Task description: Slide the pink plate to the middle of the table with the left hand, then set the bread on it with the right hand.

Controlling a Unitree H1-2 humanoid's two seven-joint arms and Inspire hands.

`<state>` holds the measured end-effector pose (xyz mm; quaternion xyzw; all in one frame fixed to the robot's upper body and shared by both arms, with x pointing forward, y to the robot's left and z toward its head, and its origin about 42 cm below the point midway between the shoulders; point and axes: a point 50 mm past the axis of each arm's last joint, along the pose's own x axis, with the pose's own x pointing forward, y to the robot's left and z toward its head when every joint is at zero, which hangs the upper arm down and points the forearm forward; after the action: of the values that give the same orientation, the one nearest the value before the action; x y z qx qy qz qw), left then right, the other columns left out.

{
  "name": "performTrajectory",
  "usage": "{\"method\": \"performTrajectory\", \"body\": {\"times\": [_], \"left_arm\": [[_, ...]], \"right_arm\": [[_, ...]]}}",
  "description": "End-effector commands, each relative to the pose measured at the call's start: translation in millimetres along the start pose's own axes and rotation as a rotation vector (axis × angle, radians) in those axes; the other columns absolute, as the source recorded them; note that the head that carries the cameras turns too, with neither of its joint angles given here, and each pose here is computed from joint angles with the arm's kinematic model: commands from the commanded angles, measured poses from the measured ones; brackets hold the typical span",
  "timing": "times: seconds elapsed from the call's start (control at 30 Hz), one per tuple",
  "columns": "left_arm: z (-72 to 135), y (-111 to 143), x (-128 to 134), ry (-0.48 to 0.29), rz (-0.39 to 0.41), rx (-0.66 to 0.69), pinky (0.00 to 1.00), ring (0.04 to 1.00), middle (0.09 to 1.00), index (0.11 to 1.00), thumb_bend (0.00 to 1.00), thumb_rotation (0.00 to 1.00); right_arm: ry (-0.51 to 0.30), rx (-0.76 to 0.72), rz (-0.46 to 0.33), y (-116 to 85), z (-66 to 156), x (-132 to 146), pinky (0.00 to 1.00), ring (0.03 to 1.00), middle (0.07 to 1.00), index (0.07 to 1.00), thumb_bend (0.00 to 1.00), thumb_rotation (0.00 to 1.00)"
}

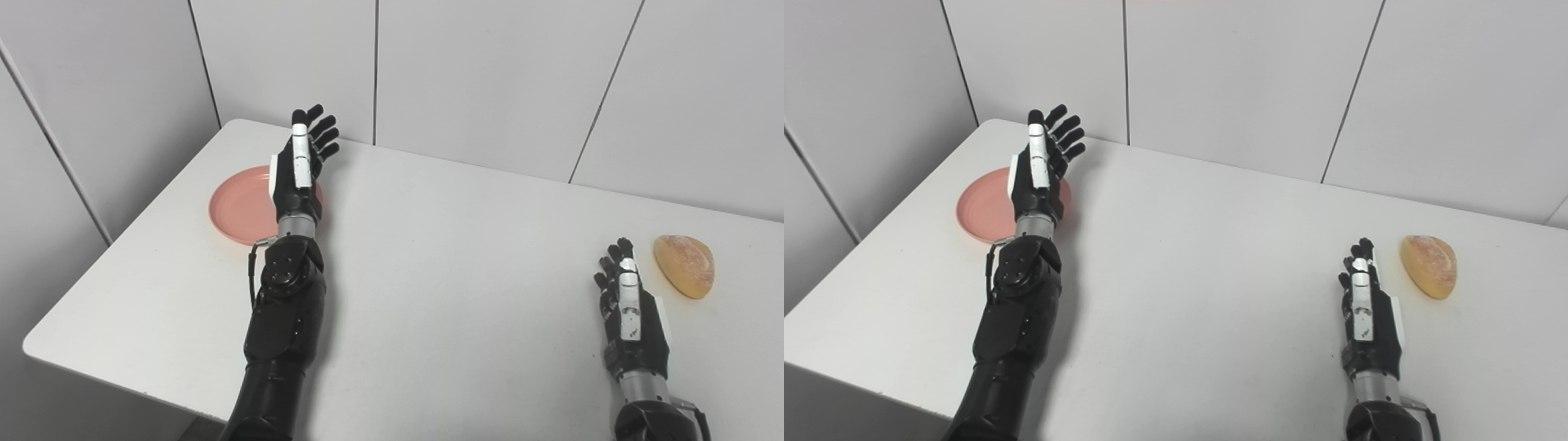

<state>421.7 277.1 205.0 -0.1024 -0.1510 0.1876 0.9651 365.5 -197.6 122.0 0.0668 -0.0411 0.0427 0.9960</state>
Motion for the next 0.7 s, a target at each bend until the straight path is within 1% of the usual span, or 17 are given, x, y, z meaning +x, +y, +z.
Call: {"method": "performTrajectory", "body": {"times": [0.0,0.2,0.4,0.5,0.67], "left_arm": [[30.0,-6.2,20.9,-0.119,0.004,-0.006,0.76,0.756,0.748,0.744,0.76,1.0],[41.6,19.9,30.3,-0.133,0.07,0.052,0.73,0.734,0.728,0.73,0.76,1.0],[51.5,46.7,35.1,-0.162,0.109,0.117,0.75,0.756,0.747,0.753,0.75,1.0],[53.3,62.1,37.2,-0.178,0.139,0.201,0.75,0.757,0.753,0.76,0.75,1.0],[57.4,75.2,38.9,-0.185,0.171,0.217,0.73,0.734,0.731,0.737,0.75,1.0]], "right_arm": [[-0.037,-0.008,0.007,-4.4,6.8,3.2,1.0,1.0,1.0,1.0,0.77,0.93],[-0.033,-0.01,0.013,-5.0,6.4,2.5,1.0,1.0,1.0,1.0,0.77,0.94],[-0.037,-0.009,0.015,-6.1,6.4,2.9,1.0,1.0,1.0,1.0,0.76,0.93],[-0.036,-0.013,0.018,-6.4,6.3,3.3,1.0,1.0,1.0,1.0,0.77,0.94],[-0.033,-0.004,0.017,-6.5,5.6,4.0,1.0,1.0,1.0,1.0,0.77,0.93]]}}
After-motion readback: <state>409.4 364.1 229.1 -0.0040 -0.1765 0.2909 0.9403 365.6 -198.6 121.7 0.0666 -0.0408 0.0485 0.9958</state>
